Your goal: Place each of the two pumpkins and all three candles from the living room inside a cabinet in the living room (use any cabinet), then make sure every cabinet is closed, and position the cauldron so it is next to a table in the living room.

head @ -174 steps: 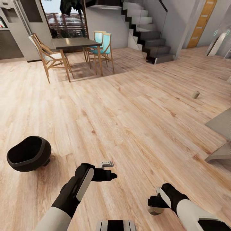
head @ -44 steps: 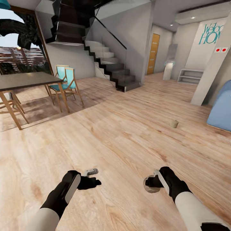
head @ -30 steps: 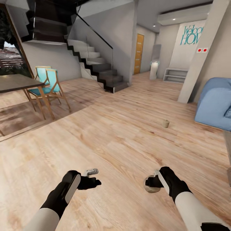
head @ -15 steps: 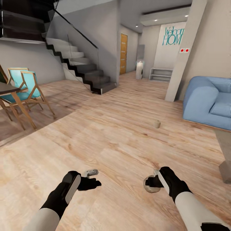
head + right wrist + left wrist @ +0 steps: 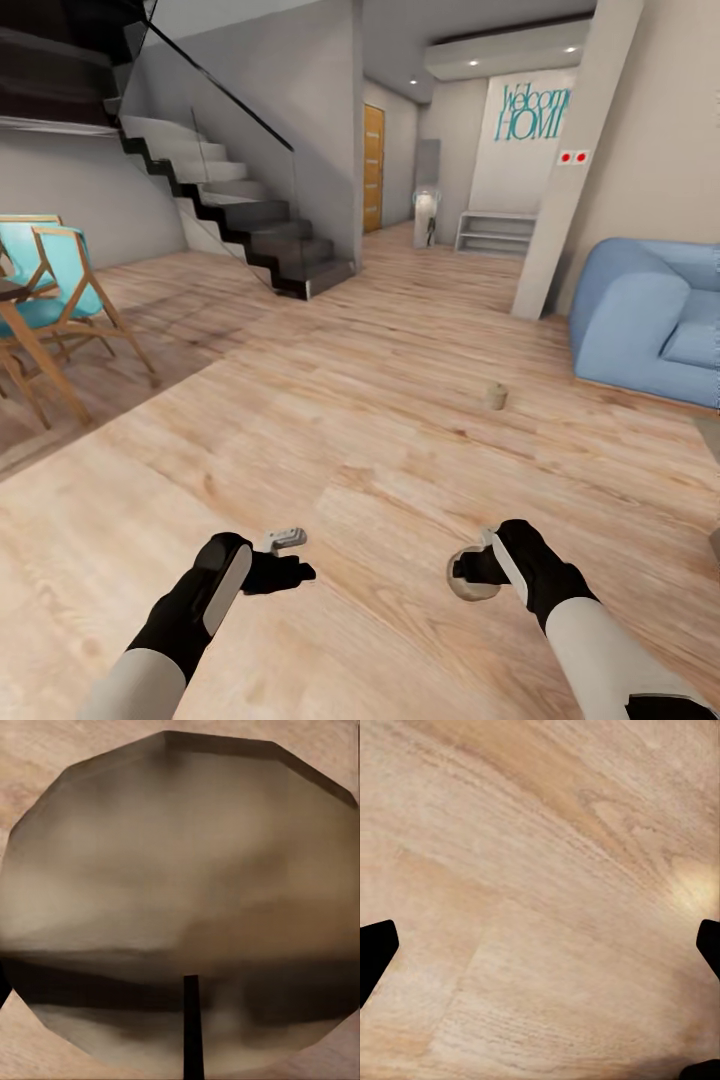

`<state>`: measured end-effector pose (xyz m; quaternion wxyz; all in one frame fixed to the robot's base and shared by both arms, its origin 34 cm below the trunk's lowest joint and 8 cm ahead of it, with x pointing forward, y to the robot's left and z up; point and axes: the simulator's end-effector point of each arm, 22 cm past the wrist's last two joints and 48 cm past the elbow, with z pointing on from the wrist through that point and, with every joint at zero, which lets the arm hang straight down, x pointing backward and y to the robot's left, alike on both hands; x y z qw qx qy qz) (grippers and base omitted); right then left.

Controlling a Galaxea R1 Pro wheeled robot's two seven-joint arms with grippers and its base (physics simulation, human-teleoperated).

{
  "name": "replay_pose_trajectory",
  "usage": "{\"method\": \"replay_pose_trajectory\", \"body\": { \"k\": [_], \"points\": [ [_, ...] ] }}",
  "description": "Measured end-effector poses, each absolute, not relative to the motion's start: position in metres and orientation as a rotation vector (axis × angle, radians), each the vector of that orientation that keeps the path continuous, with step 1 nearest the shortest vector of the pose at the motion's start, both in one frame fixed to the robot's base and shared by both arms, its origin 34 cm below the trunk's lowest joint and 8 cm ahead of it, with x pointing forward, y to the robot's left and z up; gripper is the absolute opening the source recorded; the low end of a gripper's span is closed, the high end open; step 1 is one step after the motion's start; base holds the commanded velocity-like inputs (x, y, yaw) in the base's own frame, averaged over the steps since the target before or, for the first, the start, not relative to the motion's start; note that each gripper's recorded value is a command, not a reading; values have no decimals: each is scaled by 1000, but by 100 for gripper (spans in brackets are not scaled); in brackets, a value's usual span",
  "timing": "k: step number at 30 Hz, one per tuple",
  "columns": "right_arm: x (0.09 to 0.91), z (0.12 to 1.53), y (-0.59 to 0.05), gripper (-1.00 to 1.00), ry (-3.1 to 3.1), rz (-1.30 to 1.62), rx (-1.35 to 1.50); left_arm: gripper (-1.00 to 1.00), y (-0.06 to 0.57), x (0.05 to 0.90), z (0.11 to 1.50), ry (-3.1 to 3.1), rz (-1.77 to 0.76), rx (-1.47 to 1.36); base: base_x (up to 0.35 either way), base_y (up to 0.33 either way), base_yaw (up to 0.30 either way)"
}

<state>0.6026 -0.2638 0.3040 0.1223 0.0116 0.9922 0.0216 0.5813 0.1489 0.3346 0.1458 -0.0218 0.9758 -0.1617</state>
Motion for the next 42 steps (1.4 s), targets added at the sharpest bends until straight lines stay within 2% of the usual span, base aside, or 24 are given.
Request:
{"method": "replay_pose_trajectory", "body": {
  "k": [42],
  "points": [
    [611, 326, -264, -100, 2852, 66, 35, 100, 149, 588, 355, 2770, -462, -53, 309, 195, -253]
  ]
}}
